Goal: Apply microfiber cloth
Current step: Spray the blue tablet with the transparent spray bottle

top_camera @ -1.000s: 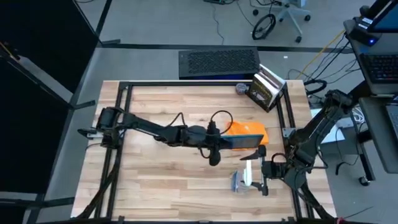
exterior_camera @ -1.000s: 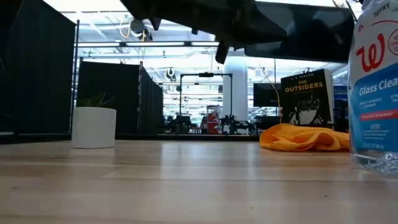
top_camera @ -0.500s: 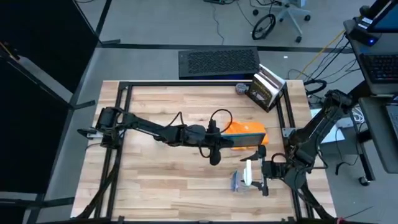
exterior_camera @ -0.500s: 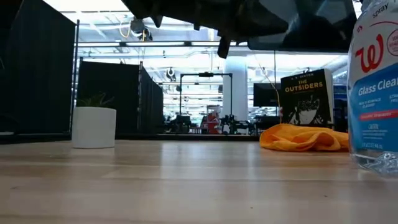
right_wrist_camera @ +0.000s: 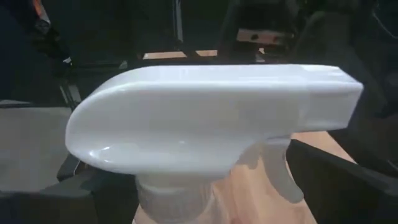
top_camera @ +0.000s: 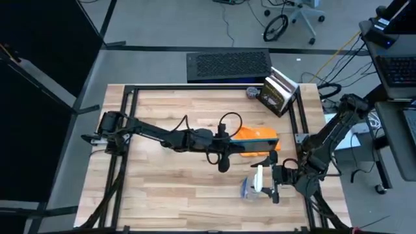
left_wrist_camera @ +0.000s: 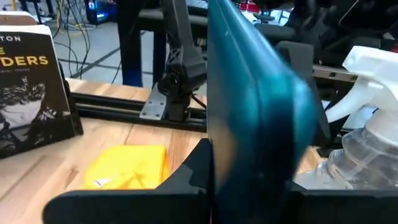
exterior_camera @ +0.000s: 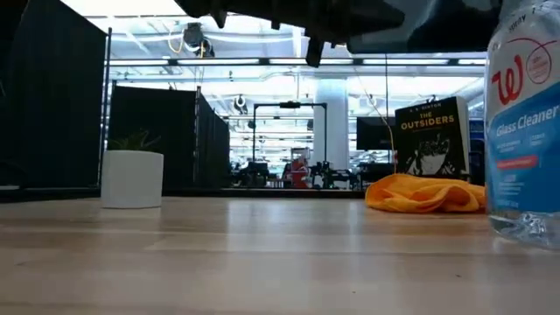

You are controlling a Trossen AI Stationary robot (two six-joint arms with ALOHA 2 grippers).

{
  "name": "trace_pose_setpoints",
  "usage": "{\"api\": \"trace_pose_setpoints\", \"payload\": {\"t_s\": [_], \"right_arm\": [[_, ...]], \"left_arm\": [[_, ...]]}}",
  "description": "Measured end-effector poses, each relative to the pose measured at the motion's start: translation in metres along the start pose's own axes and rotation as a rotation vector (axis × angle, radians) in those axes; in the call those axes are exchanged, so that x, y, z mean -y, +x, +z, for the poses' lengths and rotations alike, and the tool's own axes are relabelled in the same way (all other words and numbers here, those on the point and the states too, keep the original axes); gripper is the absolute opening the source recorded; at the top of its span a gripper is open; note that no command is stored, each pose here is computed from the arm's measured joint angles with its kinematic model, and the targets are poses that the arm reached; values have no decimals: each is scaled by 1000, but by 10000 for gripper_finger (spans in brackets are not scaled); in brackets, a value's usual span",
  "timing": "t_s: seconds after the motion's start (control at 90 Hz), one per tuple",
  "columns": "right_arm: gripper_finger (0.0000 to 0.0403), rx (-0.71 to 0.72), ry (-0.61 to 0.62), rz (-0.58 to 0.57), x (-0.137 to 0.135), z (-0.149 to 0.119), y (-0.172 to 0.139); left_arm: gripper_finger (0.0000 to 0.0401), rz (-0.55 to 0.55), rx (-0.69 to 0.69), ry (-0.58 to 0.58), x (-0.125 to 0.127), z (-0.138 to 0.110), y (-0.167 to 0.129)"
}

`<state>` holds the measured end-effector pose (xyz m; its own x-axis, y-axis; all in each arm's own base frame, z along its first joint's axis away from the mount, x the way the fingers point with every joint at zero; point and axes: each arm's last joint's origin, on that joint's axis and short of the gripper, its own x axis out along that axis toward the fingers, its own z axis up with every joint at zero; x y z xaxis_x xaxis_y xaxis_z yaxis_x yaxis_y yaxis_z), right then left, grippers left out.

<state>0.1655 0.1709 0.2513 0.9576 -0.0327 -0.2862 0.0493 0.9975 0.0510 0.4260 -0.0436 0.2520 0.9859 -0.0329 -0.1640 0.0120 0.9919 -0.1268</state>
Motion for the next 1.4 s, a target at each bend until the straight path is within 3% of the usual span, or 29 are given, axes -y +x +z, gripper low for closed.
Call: {"api": "trace_pose_setpoints", "payload": {"t_s": [0.322,0.589,0.7,1.044,1.167,1.4], "right_arm": [[347,-20,-17,36,-1,-1,0],[268,-20,-9,40,-1,-1,0],[257,-22,-13,35,-1,-1,0],[319,-44,47,38,2,-1,-5],[343,-111,53,112,2,8,-17],[352,-215,119,124,6,24,-32]], "left_arm": [[6,-17,4,-3,1,1,0],[6,-17,3,-3,1,0,0],[6,-16,2,-3,1,0,0],[6,32,-44,22,-2,-1,-3],[6,59,-55,36,-2,7,-10],[6,74,-48,58,-2,15,-17]]}}
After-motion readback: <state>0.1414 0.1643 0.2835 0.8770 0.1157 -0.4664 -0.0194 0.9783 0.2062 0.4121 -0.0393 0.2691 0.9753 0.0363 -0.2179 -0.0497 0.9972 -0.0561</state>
